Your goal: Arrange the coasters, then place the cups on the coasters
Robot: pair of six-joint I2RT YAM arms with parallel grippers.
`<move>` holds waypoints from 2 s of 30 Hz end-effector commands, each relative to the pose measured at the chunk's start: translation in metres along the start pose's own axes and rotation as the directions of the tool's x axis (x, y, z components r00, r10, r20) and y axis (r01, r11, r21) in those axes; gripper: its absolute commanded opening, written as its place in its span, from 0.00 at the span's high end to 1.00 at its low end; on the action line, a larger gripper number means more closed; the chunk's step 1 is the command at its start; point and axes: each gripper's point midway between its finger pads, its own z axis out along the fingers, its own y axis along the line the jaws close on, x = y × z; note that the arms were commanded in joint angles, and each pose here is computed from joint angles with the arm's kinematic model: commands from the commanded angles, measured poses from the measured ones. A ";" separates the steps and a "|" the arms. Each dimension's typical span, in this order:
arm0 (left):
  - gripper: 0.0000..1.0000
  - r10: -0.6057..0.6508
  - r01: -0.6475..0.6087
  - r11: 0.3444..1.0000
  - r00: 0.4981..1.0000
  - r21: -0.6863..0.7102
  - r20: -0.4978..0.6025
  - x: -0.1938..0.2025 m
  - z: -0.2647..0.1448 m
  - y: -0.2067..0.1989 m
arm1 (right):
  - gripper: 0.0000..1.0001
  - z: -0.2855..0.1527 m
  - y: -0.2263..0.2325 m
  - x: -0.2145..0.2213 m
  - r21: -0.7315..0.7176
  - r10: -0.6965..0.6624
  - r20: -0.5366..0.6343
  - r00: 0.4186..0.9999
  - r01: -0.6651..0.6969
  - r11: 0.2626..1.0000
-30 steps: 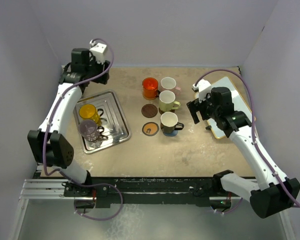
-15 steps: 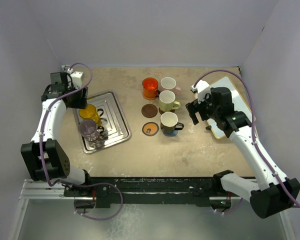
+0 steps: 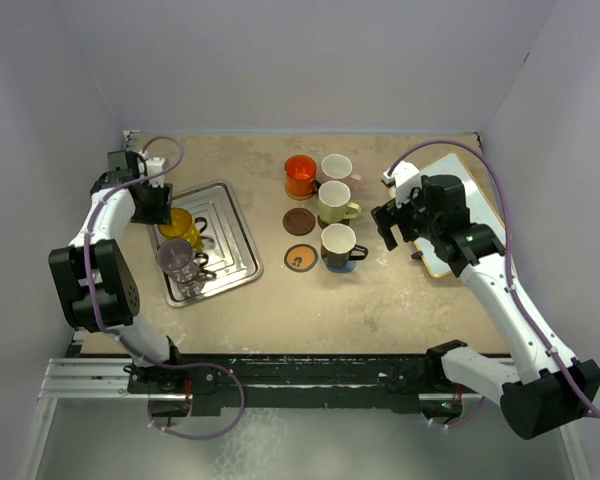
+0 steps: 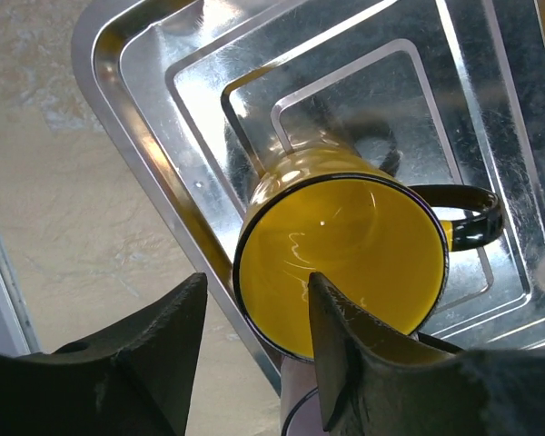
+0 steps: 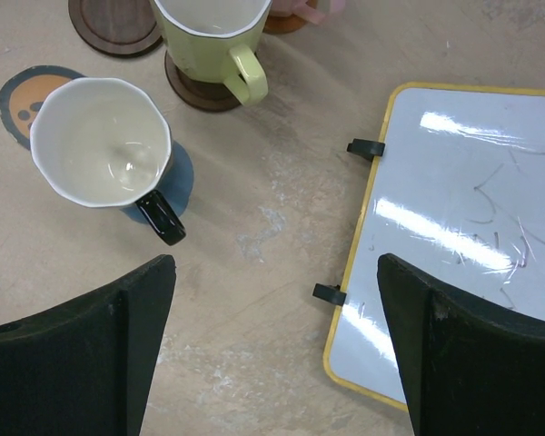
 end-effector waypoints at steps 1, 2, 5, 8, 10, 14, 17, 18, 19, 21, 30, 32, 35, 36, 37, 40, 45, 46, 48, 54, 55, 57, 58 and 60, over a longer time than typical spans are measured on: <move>0.56 -0.009 0.009 1.000 1.000 0.012 0.025 -0.006 0.011 0.001 | 0.06 -0.004 -0.001 -0.003 -0.001 -0.014 0.022 1.000 0.014 1.000; 0.58 -0.012 0.012 1.000 1.000 0.013 0.018 -0.004 0.014 0.001 | 0.06 -0.004 -0.001 -0.003 0.000 -0.013 0.021 1.000 0.013 1.000; 0.63 -0.019 0.019 1.000 1.000 0.023 -0.004 0.003 0.022 0.000 | 0.06 -0.003 0.000 -0.002 -0.004 -0.015 0.018 1.000 0.015 1.000; 0.72 -0.029 0.029 0.999 0.999 0.034 -0.014 0.006 0.031 -0.001 | 0.06 -0.001 0.000 -0.001 -0.003 -0.016 0.011 1.000 0.016 1.000; 0.76 -0.036 0.037 0.998 0.999 0.042 -0.021 0.008 0.035 -0.002 | 0.06 0.000 -0.001 0.000 -0.001 -0.016 0.006 1.000 0.016 1.000; 0.81 -0.048 0.049 0.997 0.999 0.063 -0.023 0.007 0.042 -0.006 | 0.06 0.001 0.000 0.002 -0.004 -0.017 0.002 1.000 0.017 1.000; 0.87 -0.054 0.056 0.996 0.998 0.073 -0.031 0.008 0.046 -0.007 | 0.06 0.002 0.000 0.002 -0.006 -0.018 -0.001 1.000 0.018 1.000; 0.88 -0.054 0.056 0.996 0.998 0.073 -0.027 0.007 0.045 -0.007 | 0.06 0.003 0.000 0.003 -0.007 -0.018 -0.004 1.000 0.018 1.000; 0.90 -0.055 0.057 0.996 0.998 0.074 -0.025 0.006 0.045 -0.007 | 0.06 0.003 0.000 0.003 -0.009 -0.018 -0.006 1.000 0.018 1.000; 0.93 -0.056 0.057 0.996 0.998 0.074 -0.014 0.002 0.044 -0.007 | 0.06 0.004 0.000 0.003 -0.009 -0.018 -0.006 1.000 0.018 1.000; 0.97 -0.063 0.060 0.993 0.997 0.097 0.035 -0.022 0.034 -0.009 | 0.06 0.004 0.000 0.003 -0.007 -0.020 -0.011 1.000 0.019 1.000; 0.97 -0.061 0.056 0.994 0.997 0.096 0.053 -0.030 0.029 -0.008 | 0.06 0.004 0.000 0.004 -0.007 -0.019 -0.011 1.000 0.019 1.000; 0.97 -0.056 0.049 0.995 0.995 0.090 0.080 -0.041 0.019 -0.007 | 0.06 0.004 0.000 0.004 -0.007 -0.018 -0.014 1.000 0.018 1.000; 0.97 -0.053 0.045 0.995 0.995 0.089 0.086 -0.044 0.016 -0.007 | 0.06 0.004 -0.001 0.004 -0.004 -0.018 -0.012 1.000 0.018 1.000; 0.97 -0.050 0.041 0.995 0.994 0.088 0.095 -0.047 0.013 -0.007 | 0.06 0.004 -0.001 0.004 -0.004 -0.017 -0.013 1.000 0.017 1.000; 0.97 -0.040 0.030 0.996 0.992 0.084 0.121 -0.057 0.001 -0.009 | 0.06 0.003 -0.001 0.003 -0.001 -0.017 -0.010 1.000 0.017 1.000; 0.97 -0.001 -0.011 0.997 0.987 0.074 0.159 -0.071 -0.017 -0.018 | 0.06 0.001 -0.003 0.003 0.008 -0.016 -0.007 1.000 0.016 1.000; 0.97 0.011 -0.024 0.997 0.986 0.072 0.165 -0.074 -0.020 -0.021 | 0.06 0.001 -0.004 0.003 0.011 -0.015 -0.008 1.000 0.016 1.000; 0.97 0.037 -0.051 0.996 0.984 0.077 0.177 -0.081 -0.025 -0.032 | 0.06 0.001 -0.007 0.003 0.021 -0.015 -0.010 1.000 0.015 1.000; 0.97 0.142 -0.168 0.981 0.963 0.096 0.231 -0.105 -0.039 -0.079 | 0.05 -0.001 -0.014 0.003 0.054 -0.015 -0.010 1.000 0.016 0.998; 0.97 0.155 -0.184 0.977 0.959 0.106 0.237 -0.108 -0.040 -0.088 | 0.05 -0.001 -0.014 0.004 0.056 -0.015 -0.011 1.000 0.015 0.998; 0.97 0.178 -0.215 0.968 0.953 0.132 0.247 -0.114 -0.041 -0.104 | 0.05 -0.001 -0.015 0.004 0.060 -0.015 -0.011 1.000 0.016 0.998; 0.97 0.190 -0.233 0.961 0.949 0.151 0.251 -0.116 -0.041 -0.114 | 0.05 -0.001 -0.016 0.004 0.062 -0.014 -0.013 1.000 0.015 0.998; 0.97 0.221 -0.271 0.947 0.940 0.173 0.260 -0.121 -0.042 -0.131 | 0.05 -0.001 -0.017 0.005 0.067 -0.012 -0.015 1.000 0.013 0.998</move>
